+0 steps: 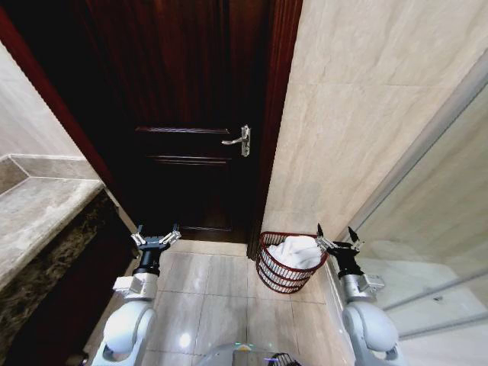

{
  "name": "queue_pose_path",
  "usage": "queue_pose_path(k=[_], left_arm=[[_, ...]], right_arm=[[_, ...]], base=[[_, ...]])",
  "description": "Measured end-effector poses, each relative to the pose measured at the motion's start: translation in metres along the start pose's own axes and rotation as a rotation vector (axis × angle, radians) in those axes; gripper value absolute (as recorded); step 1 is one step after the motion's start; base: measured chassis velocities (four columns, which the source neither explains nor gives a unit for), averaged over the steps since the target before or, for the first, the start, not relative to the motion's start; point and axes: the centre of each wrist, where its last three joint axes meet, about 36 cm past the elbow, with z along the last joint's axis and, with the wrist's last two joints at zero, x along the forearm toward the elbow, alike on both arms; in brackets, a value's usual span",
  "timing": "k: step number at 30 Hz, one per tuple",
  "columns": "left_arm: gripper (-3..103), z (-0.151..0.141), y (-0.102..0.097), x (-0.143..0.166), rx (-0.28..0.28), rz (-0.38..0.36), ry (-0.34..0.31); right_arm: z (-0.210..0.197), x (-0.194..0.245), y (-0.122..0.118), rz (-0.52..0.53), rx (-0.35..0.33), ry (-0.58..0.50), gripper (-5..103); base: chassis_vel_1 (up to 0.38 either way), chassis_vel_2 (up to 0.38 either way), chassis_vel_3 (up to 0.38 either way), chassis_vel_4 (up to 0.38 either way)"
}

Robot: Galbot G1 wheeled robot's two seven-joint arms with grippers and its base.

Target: Discard the used towel into the hamper.

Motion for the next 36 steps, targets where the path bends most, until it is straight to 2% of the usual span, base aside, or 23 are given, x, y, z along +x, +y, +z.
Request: queue_pose_path(k=[36], left_arm=[[100,-0.008,-0.003,0.0044,0.0,0.003,-0.017]], right_arm=[[-0.0057,0.0063,-0.0039,0.002,0.001,-0.009,100]], base=[[0.0,0.0,0.0,0.0]])
